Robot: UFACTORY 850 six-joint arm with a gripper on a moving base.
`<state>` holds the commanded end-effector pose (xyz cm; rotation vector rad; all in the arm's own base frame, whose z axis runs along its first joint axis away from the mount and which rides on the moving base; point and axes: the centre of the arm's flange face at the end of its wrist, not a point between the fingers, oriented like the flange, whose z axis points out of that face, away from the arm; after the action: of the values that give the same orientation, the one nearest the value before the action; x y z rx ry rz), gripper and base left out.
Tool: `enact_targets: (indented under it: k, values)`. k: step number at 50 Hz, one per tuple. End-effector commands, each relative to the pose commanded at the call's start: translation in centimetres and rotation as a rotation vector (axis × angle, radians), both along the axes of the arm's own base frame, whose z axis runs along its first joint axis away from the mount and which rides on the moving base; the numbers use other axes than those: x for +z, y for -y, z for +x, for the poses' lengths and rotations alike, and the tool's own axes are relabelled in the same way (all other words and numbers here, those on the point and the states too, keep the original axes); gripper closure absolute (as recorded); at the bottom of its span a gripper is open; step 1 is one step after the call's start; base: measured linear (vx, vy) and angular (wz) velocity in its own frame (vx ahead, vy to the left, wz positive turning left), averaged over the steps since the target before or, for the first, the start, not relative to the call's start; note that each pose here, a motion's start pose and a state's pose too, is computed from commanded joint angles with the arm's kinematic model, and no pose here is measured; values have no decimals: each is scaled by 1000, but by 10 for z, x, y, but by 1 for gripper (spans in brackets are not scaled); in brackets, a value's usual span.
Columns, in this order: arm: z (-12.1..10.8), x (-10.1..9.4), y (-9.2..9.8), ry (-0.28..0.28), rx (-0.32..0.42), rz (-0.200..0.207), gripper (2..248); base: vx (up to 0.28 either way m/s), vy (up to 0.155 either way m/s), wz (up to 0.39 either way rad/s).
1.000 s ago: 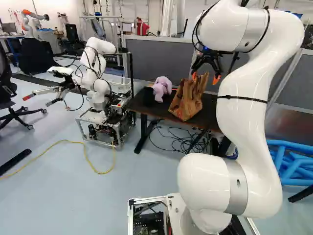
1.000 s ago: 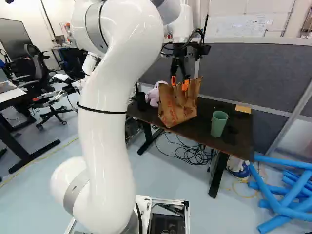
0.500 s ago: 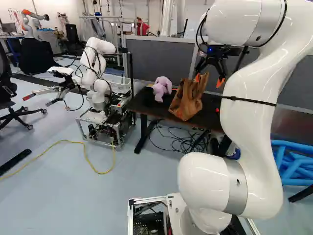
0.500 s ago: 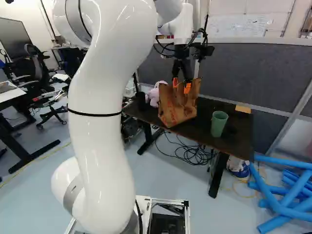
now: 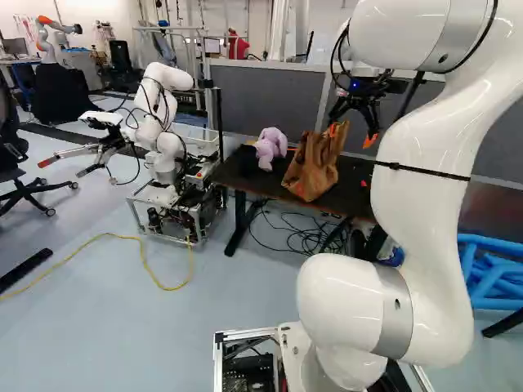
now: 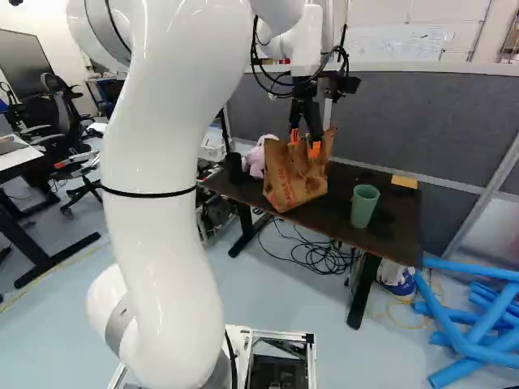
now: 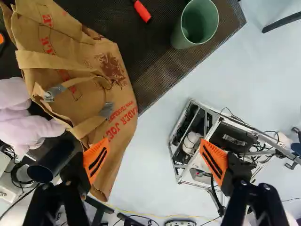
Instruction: Pick up the bag on the ground and place it on the table
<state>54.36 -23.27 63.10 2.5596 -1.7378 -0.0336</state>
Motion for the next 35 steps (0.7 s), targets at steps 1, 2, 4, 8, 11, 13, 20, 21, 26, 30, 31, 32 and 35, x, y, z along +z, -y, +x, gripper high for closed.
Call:
enact_targets:
  k: [1,2,4,8,11,13,20,21,26,30,31,32,35]
  values:
    - [0,0,0,0,0,0,3,0,0,0]
    - [0,0,0,1,0,0,3,0,0,0]
    - [0,0,0,1,0,0,3,0,0,0]
    - [0,0,0,1,0,0,3,0,0,0]
    - [0,0,0,1,0,0,3,0,0,0]
    - [0,0,0,1,0,0,3,0,0,0]
    - [0,0,0,1,0,0,3,0,0,0]
    - [0,0,0,1,0,0,3,0,0,0]
    - [0,0,0,1,0,0,3,0,0,0]
    - [0,0,0,1,0,0,3,0,0,0]
    - [0,0,0,1,0,0,3,0,0,0]
    - [0,0,0,1,0,0,3,6,-13,-41]
    - [0,0,0,1,0,0,3,-13,-3,-35]
